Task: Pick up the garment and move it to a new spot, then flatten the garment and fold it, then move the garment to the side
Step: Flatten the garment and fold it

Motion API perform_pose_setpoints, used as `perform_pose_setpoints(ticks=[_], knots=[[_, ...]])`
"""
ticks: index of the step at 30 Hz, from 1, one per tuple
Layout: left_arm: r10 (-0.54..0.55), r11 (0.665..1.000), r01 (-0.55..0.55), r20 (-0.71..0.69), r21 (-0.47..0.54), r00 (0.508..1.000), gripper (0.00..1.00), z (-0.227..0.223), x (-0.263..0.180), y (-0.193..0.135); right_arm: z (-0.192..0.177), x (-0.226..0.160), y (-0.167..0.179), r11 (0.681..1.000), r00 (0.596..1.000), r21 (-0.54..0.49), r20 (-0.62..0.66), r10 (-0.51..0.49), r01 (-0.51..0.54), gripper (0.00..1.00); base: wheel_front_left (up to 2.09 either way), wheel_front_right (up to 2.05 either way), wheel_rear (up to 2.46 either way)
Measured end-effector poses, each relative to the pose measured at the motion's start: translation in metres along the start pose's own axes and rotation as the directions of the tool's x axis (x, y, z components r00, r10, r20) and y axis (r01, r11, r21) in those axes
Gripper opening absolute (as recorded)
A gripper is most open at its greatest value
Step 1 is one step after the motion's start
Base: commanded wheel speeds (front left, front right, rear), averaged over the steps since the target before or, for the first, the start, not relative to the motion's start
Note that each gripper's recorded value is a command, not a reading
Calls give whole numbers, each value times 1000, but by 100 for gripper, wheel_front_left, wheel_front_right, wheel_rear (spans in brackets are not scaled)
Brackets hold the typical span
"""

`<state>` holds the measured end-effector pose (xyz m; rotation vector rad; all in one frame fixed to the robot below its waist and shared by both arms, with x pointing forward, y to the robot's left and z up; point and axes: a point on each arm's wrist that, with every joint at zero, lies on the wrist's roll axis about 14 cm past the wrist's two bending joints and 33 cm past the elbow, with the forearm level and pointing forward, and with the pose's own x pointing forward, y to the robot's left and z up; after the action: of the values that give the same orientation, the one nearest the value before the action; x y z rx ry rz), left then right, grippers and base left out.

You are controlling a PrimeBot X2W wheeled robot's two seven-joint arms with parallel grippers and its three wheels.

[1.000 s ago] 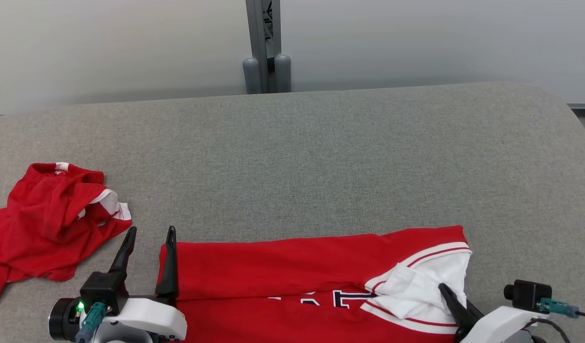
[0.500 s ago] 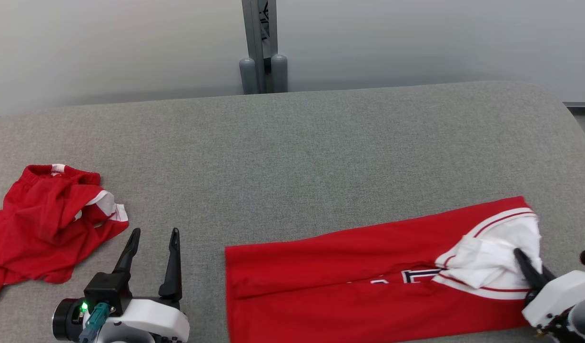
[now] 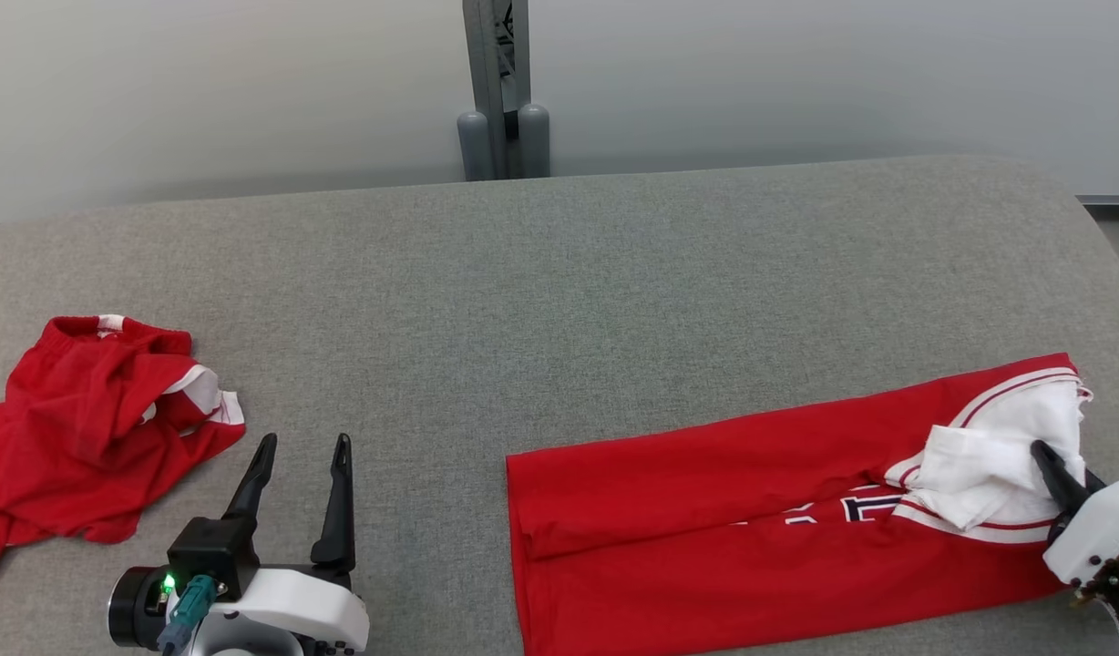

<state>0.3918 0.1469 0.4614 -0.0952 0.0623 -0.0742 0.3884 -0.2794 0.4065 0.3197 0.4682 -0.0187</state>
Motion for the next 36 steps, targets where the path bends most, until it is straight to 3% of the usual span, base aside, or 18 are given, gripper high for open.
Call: perform_pose_setpoints(ticks=[8, 15, 23, 31, 36], knots=[[-4, 1000, 4, 27, -6, 1000, 100, 10, -1, -3, 5, -7, 57, 981, 985, 81, -3, 174, -174, 0, 0, 0, 0], [-5, 1000, 5, 39, -11, 999, 100, 14, -5, -4, 5, -18, 102, 934, 953, 193, 16, 303, -300, 0, 0, 0, 0], [7, 1000, -6, 31, -19, 1000, 100, 11, -8, -2, -10, -30, 166, 825, 893, 373, 24, 449, -424, 0, 0, 0, 0], [10, 1000, -10, 14, -21, 1000, 100, 5, -8, -1, -25, -40, 236, 681, 811, 532, 17, 585, -503, 0, 0, 0, 0], [15, 1000, -15, 7, -21, 1000, 100, 3, -7, 1, -39, -41, 260, 638, 782, 587, -13, 623, -498, 0, 0, 0, 0]])
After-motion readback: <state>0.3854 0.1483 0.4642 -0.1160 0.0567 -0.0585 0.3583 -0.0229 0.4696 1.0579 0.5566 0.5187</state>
